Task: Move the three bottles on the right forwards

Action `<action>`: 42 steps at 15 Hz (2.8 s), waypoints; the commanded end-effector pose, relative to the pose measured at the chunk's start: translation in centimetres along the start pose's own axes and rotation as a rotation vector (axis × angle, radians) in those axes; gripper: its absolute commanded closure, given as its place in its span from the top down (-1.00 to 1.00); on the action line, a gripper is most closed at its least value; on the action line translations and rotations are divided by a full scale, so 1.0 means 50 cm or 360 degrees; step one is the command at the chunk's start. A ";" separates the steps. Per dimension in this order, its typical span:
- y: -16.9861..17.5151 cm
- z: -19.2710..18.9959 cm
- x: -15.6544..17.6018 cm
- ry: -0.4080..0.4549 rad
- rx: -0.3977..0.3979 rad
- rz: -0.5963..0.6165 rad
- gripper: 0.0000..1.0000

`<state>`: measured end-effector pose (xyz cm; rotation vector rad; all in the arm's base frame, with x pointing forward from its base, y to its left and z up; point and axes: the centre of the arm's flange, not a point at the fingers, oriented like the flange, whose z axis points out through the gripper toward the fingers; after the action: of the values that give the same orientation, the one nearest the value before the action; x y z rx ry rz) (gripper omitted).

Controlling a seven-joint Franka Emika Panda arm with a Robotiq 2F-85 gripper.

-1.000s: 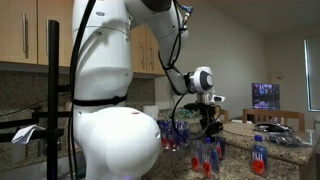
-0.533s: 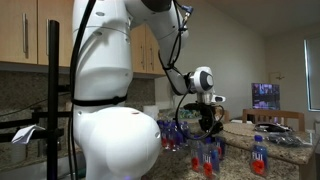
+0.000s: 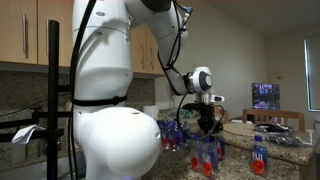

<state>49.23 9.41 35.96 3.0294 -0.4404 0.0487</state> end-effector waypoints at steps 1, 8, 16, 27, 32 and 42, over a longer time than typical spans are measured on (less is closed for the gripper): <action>0.010 0.005 -0.023 0.0031 0.0025 -0.0062 -0.73; 0.014 0.008 -0.026 0.0018 0.0008 -0.0065 -0.73; 0.031 0.011 -0.020 0.0010 -0.0007 -0.0033 -0.73; 0.033 0.013 -0.021 -0.0003 0.0008 -0.0052 -0.73; 0.031 0.010 -0.029 0.0002 0.0017 -0.0078 -0.74; 0.021 0.007 -0.044 0.0008 0.0019 -0.0097 -0.74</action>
<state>48.42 9.26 35.86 3.0355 -0.3816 0.0481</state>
